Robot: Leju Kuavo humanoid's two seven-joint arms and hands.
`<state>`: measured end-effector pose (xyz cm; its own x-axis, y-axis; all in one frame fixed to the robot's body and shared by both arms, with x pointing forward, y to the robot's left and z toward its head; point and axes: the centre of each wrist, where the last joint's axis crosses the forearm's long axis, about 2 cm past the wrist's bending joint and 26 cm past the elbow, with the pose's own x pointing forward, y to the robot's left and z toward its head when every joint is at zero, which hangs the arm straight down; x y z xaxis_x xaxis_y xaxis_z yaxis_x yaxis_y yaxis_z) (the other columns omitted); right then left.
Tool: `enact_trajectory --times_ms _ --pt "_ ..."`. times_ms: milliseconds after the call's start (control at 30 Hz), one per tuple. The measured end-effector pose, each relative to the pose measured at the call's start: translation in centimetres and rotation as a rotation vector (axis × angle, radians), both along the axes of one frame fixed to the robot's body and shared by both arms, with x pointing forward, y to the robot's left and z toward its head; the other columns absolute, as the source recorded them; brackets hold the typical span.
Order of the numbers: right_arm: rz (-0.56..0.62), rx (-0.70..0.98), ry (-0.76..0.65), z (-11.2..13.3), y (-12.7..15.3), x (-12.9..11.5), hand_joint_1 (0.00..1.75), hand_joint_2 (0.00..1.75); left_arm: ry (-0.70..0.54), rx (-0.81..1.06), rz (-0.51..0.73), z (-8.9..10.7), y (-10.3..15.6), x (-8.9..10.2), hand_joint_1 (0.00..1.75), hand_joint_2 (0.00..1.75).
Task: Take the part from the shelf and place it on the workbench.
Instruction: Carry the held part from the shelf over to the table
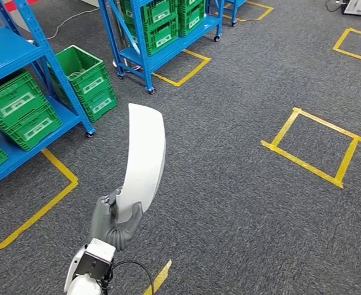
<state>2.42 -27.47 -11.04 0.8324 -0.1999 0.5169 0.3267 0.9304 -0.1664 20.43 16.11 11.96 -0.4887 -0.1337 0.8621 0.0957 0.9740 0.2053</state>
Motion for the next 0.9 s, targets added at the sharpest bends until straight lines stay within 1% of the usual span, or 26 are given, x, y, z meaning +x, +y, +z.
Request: enact_trajectory --times_ms 300,633,900 --pt "-0.017 -0.012 0.0 0.03 -0.47 -0.19 0.0 1.75 0.023 -0.008 -0.036 -0.32 -0.15 0.1 1.75 1.75" --pt "-0.031 -0.019 -0.002 0.06 -0.3 -0.29 0.0 1.75 0.05 -0.06 -0.096 -0.14 -0.62 0.38 1.75 1.75" --pt "-0.043 -0.025 -0.005 0.06 -0.38 -0.27 0.0 1.75 0.065 -0.07 -0.108 -0.37 -0.66 0.38 1.75 1.75"
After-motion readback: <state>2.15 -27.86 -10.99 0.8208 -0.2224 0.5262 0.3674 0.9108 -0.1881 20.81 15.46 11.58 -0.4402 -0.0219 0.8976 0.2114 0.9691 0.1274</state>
